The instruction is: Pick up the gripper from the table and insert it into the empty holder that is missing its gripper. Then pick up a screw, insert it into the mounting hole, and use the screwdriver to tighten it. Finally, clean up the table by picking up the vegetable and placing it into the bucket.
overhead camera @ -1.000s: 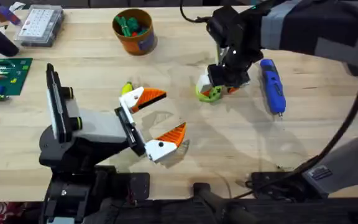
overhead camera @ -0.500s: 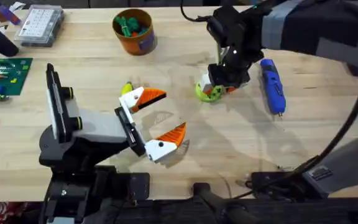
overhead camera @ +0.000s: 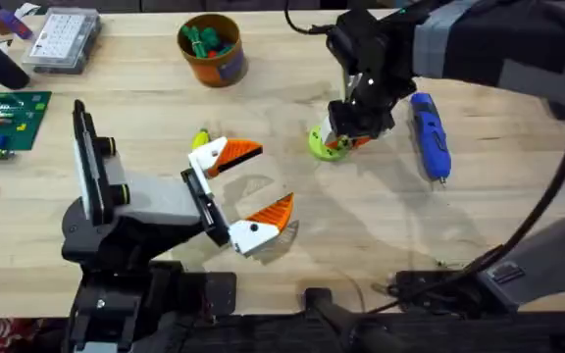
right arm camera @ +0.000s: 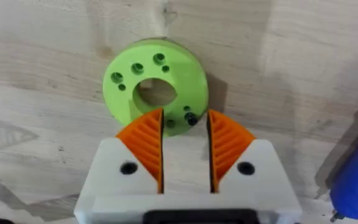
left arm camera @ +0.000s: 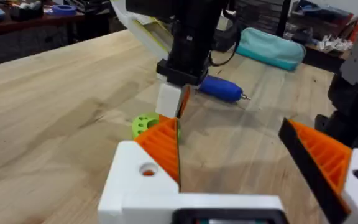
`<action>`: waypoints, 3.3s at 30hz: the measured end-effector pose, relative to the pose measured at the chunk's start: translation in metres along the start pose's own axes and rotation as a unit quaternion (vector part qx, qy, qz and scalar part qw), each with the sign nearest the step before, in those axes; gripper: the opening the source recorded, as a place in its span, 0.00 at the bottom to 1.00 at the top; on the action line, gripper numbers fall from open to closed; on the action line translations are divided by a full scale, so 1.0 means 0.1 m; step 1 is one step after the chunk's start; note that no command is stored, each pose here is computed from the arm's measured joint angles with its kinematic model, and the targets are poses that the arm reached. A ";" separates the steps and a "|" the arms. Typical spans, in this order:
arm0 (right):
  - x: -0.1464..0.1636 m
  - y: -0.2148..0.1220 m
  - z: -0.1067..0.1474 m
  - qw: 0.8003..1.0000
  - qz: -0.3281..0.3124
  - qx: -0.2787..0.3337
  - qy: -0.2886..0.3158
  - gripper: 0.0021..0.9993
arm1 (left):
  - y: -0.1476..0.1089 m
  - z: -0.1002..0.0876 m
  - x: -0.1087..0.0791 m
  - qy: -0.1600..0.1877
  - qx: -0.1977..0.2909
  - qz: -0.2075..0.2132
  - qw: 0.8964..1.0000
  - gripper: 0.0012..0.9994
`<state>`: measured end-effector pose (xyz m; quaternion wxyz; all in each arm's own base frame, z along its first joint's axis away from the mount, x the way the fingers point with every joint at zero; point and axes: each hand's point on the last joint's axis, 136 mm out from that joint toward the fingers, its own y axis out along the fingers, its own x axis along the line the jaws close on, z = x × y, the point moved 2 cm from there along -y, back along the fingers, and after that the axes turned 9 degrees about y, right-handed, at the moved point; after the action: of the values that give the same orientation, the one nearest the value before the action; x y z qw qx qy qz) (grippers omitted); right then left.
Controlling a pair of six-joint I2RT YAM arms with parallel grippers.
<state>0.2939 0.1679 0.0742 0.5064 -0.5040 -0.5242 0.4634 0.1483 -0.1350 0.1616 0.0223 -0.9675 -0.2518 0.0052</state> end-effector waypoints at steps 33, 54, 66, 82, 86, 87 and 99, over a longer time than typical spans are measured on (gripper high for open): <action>-0.02 0.00 -0.01 1.000 0.007 -0.002 0.000 0.08 | 0.00 0.00 0.00 0.000 0.000 0.000 1.000 0.99; -0.03 0.00 -0.01 1.000 0.008 -0.003 0.000 0.00 | 0.00 0.00 0.00 0.000 0.000 0.000 1.000 0.99; -0.02 -0.27 0.00 0.999 -0.010 -0.032 -0.001 0.00 | 0.00 0.00 0.00 0.000 0.000 0.000 1.000 0.99; -0.10 -0.41 0.01 0.999 0.006 -0.049 0.000 0.00 | 0.00 0.00 0.00 0.000 0.000 0.000 1.000 0.99; -0.11 -0.41 0.02 0.999 0.009 -0.047 -0.002 0.00 | 0.00 0.00 0.00 0.000 0.000 0.000 1.000 0.99; -0.11 -0.42 0.02 0.999 0.010 -0.047 -0.003 0.00 | 0.00 0.00 0.00 0.000 0.000 0.000 1.000 0.99; -0.11 -0.81 0.03 0.997 0.002 -0.068 -0.030 0.00 | 0.00 0.00 0.00 0.000 0.000 0.000 1.000 0.99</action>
<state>0.2854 0.1519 0.1545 0.4548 -0.5240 -0.5682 0.4424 0.1482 -0.1350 0.1615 0.0223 -0.9675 -0.2517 0.0055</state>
